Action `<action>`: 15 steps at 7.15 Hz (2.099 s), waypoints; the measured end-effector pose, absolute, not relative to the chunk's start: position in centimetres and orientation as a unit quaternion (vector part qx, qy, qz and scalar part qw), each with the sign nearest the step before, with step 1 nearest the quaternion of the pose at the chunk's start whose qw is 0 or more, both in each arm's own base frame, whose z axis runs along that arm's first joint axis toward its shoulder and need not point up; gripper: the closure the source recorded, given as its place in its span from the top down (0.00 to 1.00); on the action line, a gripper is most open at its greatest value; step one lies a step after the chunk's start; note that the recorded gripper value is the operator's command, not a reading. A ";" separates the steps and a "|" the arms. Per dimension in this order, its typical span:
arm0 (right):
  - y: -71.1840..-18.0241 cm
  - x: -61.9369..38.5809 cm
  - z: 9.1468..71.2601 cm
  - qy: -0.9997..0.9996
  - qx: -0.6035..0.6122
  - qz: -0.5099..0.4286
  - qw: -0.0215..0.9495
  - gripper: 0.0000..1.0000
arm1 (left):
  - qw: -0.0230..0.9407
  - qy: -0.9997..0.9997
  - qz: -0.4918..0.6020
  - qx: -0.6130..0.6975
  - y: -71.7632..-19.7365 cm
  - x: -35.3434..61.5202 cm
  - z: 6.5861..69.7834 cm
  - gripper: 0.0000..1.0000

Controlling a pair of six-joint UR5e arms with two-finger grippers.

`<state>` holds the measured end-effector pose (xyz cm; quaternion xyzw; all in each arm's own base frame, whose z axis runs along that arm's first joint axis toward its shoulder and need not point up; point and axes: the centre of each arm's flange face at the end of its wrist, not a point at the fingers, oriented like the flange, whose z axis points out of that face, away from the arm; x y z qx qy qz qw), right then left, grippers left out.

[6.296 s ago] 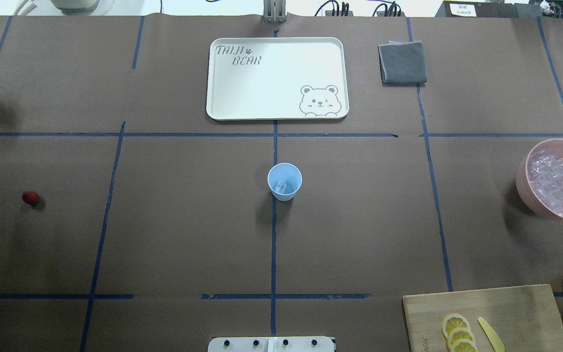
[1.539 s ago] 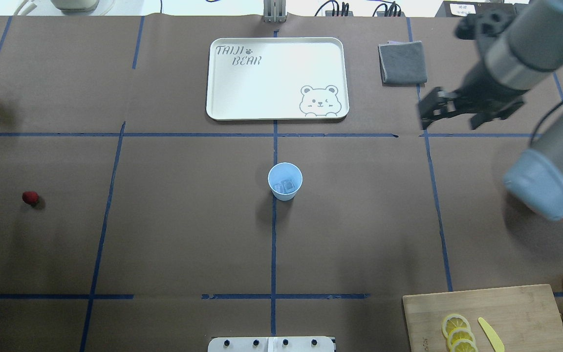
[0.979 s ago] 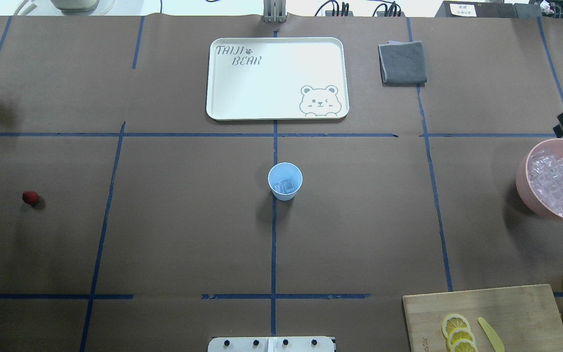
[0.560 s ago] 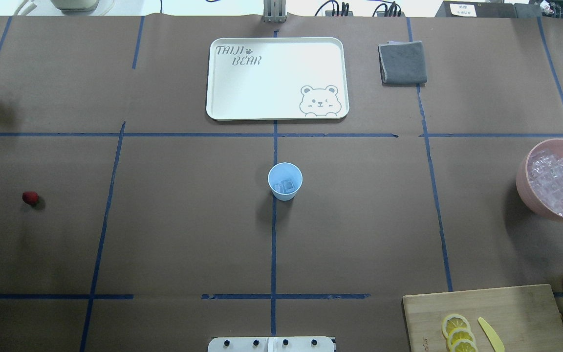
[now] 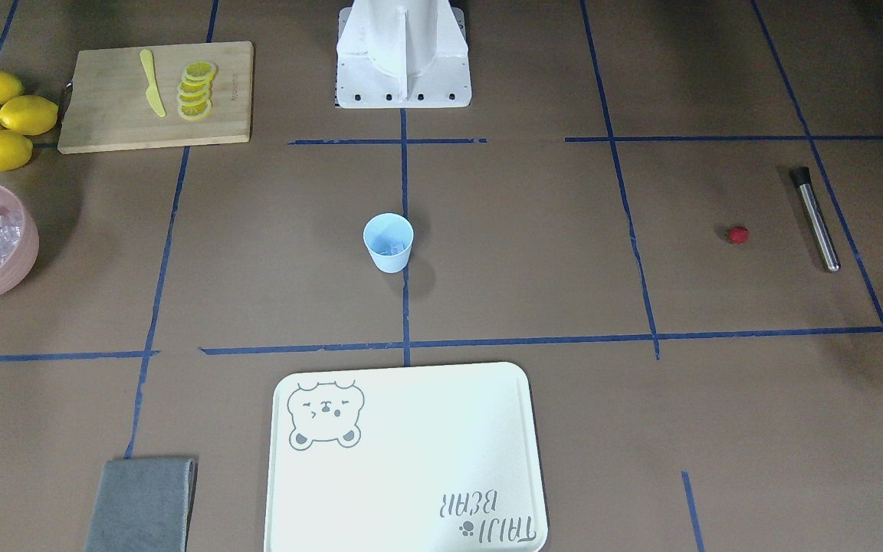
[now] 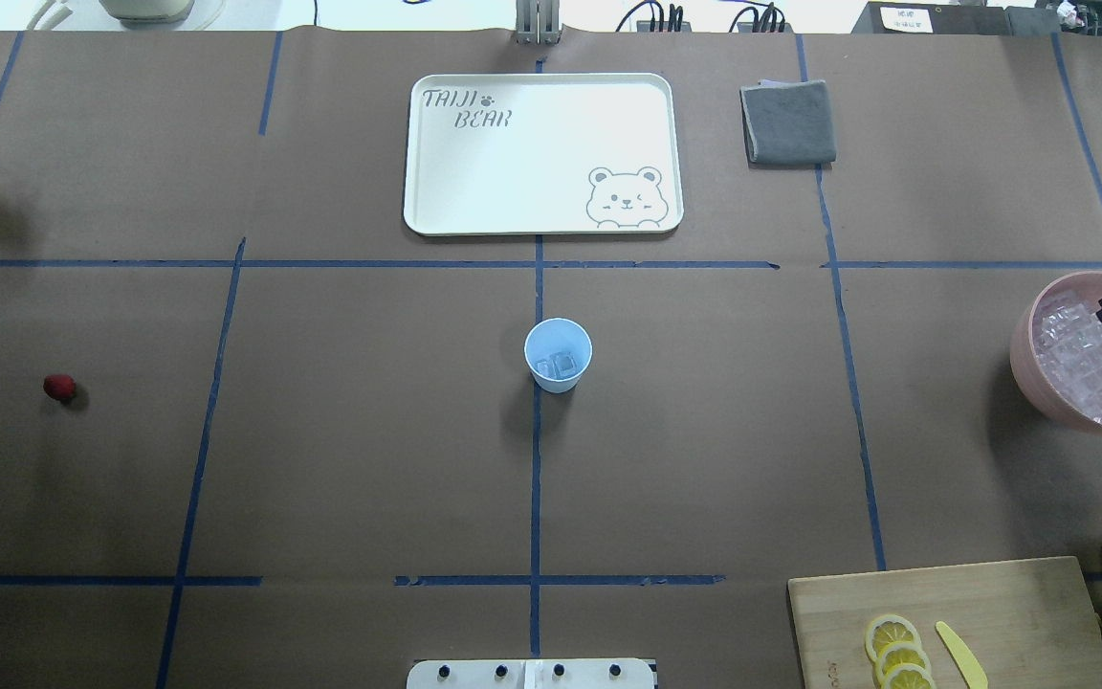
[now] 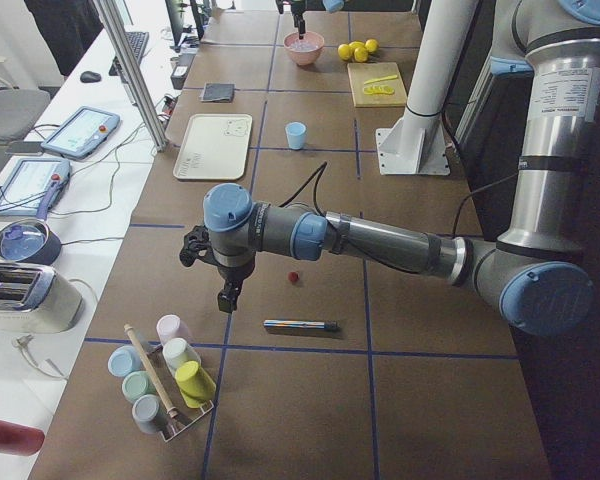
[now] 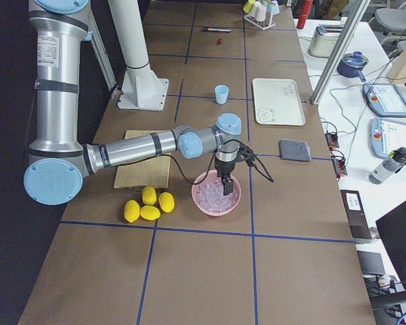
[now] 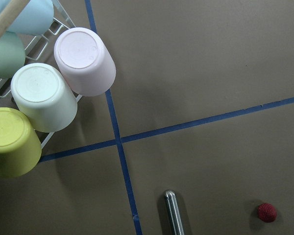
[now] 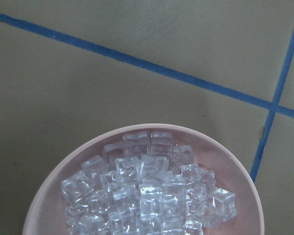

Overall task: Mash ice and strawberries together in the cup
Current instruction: 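Lower the right gripper into the bowl and grasp a third ice cube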

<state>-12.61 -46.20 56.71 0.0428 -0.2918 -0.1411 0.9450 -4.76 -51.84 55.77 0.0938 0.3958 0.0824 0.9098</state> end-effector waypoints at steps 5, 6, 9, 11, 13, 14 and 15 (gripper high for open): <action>-46.2 -14.4 58.7 -0.306 0.031 -0.173 0.936 0.73 | 0.910 0.396 0.083 0.093 -51.9 -4.6 55.8 1.00; -46.3 -14.5 58.7 -0.310 0.030 -0.176 0.934 0.73 | 0.910 0.396 0.084 0.094 -51.9 -4.6 55.7 1.00; -46.3 -14.6 59.5 -0.312 0.029 -0.197 0.929 0.73 | 0.910 0.396 0.084 0.094 -51.9 -4.6 55.6 1.00; -46.3 -14.6 59.6 -0.312 0.028 -0.200 0.928 0.71 | 0.910 0.396 0.084 0.095 -51.9 -4.6 55.5 1.00; -46.3 -14.7 59.6 -0.312 0.029 -0.200 0.928 0.71 | 0.910 0.396 0.084 0.095 -51.9 -4.6 55.5 1.00; -46.4 -14.6 59.6 -0.312 0.029 -0.199 0.928 0.71 | 0.910 0.396 0.084 0.095 -51.9 -4.6 55.5 1.00; -46.5 -14.6 59.5 -0.313 0.030 -0.199 0.928 0.71 | 0.910 0.396 0.085 0.095 -51.9 -4.6 55.5 1.00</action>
